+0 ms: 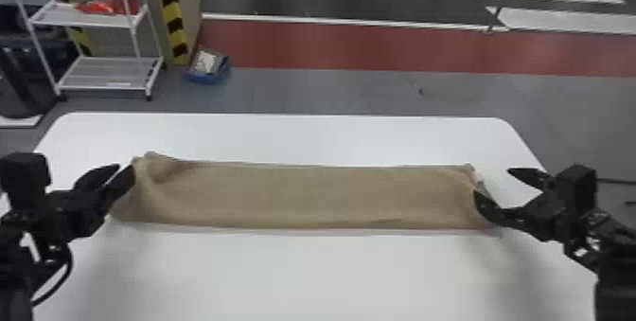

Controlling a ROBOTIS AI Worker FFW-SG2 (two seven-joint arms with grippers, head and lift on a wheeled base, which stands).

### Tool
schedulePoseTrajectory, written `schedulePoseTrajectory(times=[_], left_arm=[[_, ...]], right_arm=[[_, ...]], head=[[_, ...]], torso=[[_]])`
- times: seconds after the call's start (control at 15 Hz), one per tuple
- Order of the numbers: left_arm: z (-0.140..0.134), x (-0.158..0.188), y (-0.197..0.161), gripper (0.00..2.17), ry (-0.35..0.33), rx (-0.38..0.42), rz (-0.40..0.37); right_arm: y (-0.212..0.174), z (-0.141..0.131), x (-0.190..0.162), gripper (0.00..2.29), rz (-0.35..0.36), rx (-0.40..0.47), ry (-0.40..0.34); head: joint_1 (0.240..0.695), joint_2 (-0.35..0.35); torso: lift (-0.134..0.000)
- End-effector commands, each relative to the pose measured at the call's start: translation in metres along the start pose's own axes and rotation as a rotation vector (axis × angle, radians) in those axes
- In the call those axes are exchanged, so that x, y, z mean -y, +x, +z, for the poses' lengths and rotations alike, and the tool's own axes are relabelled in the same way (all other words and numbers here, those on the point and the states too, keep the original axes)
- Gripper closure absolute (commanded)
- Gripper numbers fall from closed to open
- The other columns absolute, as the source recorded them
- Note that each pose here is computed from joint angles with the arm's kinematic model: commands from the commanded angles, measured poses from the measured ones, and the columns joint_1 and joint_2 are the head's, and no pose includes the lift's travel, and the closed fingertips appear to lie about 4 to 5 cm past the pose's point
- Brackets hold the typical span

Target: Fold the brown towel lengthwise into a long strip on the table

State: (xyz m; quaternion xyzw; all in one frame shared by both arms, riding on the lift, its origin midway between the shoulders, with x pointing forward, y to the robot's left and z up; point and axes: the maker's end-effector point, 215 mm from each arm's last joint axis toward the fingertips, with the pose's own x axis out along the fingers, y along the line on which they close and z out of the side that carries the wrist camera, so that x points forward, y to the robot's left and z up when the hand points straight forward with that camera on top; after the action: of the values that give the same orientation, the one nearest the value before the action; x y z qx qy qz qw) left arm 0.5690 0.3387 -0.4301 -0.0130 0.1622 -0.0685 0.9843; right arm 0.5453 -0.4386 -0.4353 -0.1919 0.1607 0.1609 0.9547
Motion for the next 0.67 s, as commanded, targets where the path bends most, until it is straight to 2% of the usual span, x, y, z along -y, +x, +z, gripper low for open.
schedulePoseTrajectory(times=[0.0, 0.2, 0.33, 0.4, 0.47, 0.6], left_arm=[[-0.003, -0.018, 0.015, 0.83, 0.003, -0.025, -0.003], [-0.001, -0.029, 0.031, 0.83, 0.035, -0.03, -0.002], [0.009, -0.021, 0.041, 0.83, -0.004, -0.006, -0.047], [0.013, -0.013, 0.044, 0.79, -0.008, 0.002, -0.07], [0.014, -0.007, 0.048, 0.65, -0.005, -0.001, -0.083], [0.017, 0.005, 0.059, 0.59, -0.016, -0.006, -0.116]], right_arm=[[0.016, 0.009, -0.025, 0.09, 0.04, 0.01, -0.011], [0.039, 0.036, -0.046, 0.1, 0.089, 0.032, -0.045], [0.045, 0.038, -0.05, 0.1, 0.097, 0.018, -0.061], [0.049, 0.044, -0.05, 0.1, 0.098, 0.019, -0.069], [0.051, 0.045, -0.051, 0.1, 0.1, 0.02, -0.072], [0.058, 0.05, -0.059, 0.1, 0.111, 0.022, -0.082]], head=[[0.695, -0.107], [0.695, -0.052], [0.695, -0.026], [0.695, -0.015], [0.695, -0.015], [0.695, -0.018]], torso=[[-0.117], [-0.117], [-0.117], [-0.117], [-0.117], [-0.117]])
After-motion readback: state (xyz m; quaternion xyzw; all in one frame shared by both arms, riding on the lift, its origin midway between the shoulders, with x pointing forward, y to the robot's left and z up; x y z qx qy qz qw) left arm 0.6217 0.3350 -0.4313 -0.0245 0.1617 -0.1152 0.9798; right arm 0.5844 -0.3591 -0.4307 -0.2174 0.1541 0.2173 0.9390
